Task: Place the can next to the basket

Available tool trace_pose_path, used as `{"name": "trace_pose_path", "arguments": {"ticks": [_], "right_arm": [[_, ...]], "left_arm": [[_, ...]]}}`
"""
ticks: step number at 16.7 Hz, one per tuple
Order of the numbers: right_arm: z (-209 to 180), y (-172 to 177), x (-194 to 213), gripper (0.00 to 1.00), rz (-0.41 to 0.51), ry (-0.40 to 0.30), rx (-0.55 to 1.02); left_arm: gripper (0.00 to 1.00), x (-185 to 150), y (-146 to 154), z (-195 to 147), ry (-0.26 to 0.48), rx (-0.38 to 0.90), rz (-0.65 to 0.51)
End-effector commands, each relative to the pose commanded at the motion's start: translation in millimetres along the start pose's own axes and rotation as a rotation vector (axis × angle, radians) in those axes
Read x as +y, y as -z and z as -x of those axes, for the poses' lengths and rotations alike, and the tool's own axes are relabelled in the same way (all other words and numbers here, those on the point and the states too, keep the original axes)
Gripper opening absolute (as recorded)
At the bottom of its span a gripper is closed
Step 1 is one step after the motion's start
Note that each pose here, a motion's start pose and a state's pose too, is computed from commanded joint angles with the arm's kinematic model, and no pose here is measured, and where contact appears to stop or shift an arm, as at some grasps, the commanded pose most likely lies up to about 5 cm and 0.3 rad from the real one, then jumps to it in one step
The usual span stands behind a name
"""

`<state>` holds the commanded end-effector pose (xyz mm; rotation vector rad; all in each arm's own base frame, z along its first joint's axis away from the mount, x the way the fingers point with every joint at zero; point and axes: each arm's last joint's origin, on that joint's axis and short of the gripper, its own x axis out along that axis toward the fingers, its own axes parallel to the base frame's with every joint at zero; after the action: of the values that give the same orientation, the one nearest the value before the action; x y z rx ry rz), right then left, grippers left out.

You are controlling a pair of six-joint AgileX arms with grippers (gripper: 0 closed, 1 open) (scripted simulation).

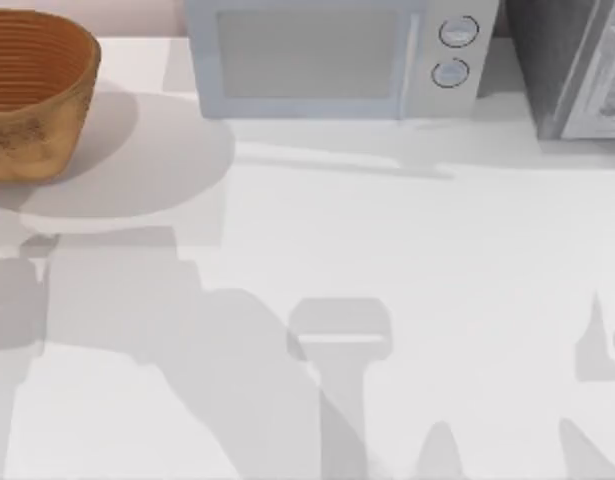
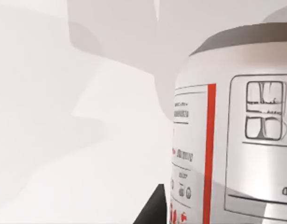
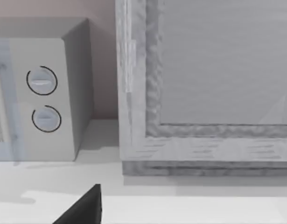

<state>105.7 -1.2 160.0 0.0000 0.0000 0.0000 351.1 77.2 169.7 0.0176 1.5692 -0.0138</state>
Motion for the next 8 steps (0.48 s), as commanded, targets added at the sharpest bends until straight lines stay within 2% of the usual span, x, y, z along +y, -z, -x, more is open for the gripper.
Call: {"name": "trace_pose_path", "arguments": {"ticks": [8], "right_arm": [[0.0,0.0,0.0,1.00,0.000,0.000,0.000]], "left_arm": [[0.68,0.0,0.0,0.0,0.000,0.000,0.000]]}}
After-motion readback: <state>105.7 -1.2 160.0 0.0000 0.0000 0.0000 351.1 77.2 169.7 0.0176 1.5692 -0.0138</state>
